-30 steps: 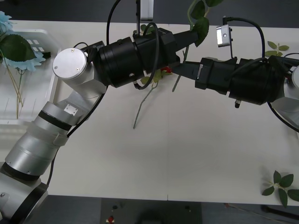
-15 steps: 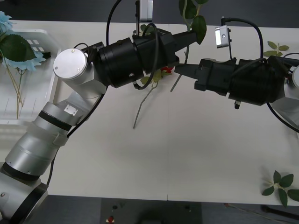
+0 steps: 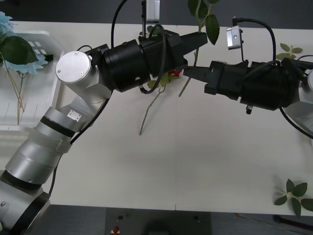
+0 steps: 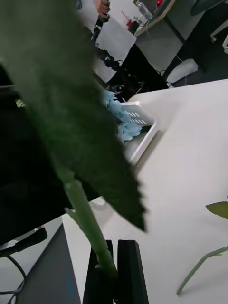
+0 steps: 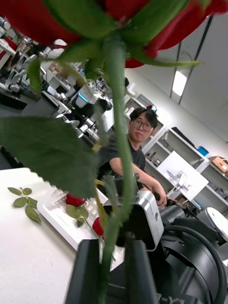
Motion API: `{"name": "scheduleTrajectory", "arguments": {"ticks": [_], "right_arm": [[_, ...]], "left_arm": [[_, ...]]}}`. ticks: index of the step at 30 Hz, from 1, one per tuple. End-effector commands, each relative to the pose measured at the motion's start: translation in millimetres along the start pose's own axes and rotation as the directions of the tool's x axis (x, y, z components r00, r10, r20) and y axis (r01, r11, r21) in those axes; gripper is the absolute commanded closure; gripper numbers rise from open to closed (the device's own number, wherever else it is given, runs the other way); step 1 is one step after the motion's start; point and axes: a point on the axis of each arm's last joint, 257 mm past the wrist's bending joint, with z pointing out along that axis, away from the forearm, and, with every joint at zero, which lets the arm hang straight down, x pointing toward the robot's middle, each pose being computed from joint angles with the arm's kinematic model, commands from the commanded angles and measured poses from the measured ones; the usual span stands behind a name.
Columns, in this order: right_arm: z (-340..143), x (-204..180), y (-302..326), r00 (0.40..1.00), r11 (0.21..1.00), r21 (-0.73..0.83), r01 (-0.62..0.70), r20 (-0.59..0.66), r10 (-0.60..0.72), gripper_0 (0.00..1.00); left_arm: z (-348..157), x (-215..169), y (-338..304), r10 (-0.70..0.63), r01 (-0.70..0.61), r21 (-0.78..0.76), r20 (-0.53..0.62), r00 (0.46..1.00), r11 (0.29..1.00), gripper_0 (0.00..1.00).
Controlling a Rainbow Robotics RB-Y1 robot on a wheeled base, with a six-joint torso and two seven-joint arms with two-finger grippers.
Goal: Put the red flowers into the right box and the blue flowers into the left box
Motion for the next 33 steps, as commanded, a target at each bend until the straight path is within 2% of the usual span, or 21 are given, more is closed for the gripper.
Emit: {"name": "scheduleTrajectory", "arguments": {"ticks": [1,12,16,22,25,28,33], "right_arm": [[-20,-24,-3,0.998,0.997,0.022,0.068,-0.009,-0.068,1.00],[-47,-37,-9,0.991,0.992,0.051,0.120,-0.060,-0.117,1.00],[-77,-48,-12,0.982,0.989,0.042,0.143,-0.130,-0.136,1.00],[-151,-68,-29,0.957,0.983,0.095,0.158,-0.260,-0.129,1.00],[-189,-84,-40,0.958,0.980,0.164,0.113,-0.280,-0.063,1.00],[-227,-98,-57,0.944,0.952,0.269,0.146,-0.327,-0.052,1.00],[-285,-119,-84,0.920,0.854,0.474,0.212,-0.391,-0.012,1.00]], "left_arm": [[4,-5,-17,0.080,-0.081,0.038,0.012,0.997,0.996,0.00],[2,-7,-18,0.069,-0.070,0.043,0.023,0.997,0.997,0.00],[-6,-21,-23,0.056,-0.059,0.061,0.052,0.997,0.996,0.00],[-34,-58,-19,0.084,-0.089,0.052,0.084,0.993,0.995,0.00],[-54,-70,-6,0.097,-0.099,0.018,0.075,0.992,0.995,0.00],[-83,-74,17,0.110,-0.109,-0.047,0.024,0.994,0.993,0.00],[-136,-64,59,0.086,-0.104,-0.189,-0.101,0.991,0.976,0.00]]}}
